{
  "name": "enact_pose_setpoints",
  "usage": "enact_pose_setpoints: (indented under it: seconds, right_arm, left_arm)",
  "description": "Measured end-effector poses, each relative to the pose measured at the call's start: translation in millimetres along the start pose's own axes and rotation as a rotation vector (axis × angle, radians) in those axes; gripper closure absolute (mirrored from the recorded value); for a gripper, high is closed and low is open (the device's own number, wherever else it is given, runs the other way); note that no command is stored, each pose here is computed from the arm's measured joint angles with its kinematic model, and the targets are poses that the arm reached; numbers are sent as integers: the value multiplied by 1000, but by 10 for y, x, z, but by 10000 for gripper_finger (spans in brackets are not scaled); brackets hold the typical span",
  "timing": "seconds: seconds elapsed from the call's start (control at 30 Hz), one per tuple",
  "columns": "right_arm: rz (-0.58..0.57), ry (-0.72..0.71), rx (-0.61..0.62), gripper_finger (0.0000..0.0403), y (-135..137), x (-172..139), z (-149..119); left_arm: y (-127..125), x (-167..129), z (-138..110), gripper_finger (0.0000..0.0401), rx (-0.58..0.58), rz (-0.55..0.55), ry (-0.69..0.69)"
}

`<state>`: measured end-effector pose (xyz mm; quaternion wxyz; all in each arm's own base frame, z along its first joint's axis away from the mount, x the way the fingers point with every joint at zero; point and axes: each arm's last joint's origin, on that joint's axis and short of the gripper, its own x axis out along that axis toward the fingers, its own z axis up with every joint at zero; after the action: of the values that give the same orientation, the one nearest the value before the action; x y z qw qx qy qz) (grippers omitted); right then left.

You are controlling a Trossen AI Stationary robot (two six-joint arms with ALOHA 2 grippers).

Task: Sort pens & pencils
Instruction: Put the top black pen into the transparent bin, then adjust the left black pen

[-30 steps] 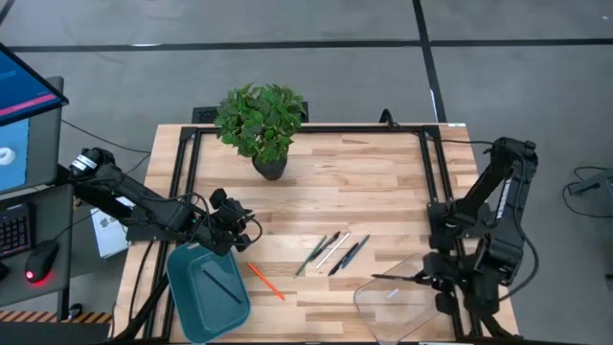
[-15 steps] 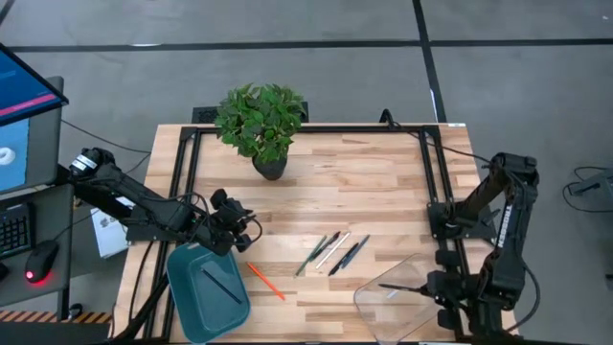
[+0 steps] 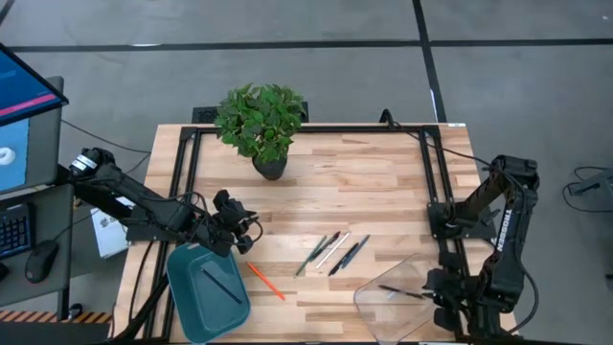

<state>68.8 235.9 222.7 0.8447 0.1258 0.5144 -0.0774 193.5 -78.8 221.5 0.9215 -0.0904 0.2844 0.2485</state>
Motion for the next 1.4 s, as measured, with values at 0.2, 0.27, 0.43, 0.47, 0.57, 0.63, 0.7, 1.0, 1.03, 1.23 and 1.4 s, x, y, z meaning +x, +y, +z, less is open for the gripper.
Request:
enact_pose_setpoints:
  seconds: [0.2, 0.27, 0.43, 0.47, 0.57, 0.63, 0.7, 1.0, 1.03, 1.23, 1.4]
  right_arm:
    - [1, -1, 7, 301, 1, 0, 0]
    - [2, -12, -16, 301, 2, 0, 4]
    - [-27, -121, -78, 301, -10, 38, 122]
    - [-39, -142, -87, 301, -17, 51, 158]
    - [-95, -177, -90, 300, -57, 105, 293]
    - [-143, -176, -90, 300, -97, 154, 400]
    - [-207, -174, -98, 300, -160, 201, 514]
    - [-399, -138, -136, 301, -431, 429, 1064]
    - [-403, -135, -142, 301, -450, 454, 1121]
    - [-446, -104, -218, 301, -599, 562, 1392]
    - [-468, -92, -235, 301, -824, 535, 1519]
  left_arm:
    - [-8, 0, 9, 338, 5, -7, -7]
    - [-8, 0, 9, 338, 5, -6, -8]
    - [-9, 0, 10, 338, 3, -7, -9]
    - [-10, 0, 12, 338, 1, -8, -10]
    - [-14, 0, 21, 338, -25, -5, -22]
    - [-22, -1, 28, 338, -43, -13, -26]
    - [-30, -1, 35, 338, -51, -21, -32]
    - [-51, -1, 43, 338, -49, -61, -16]
    - [-51, -1, 43, 338, -50, -61, -17]
    - [-47, 0, 46, 338, -48, -52, -23]
    - [-37, 0, 32, 338, -35, -44, -13]
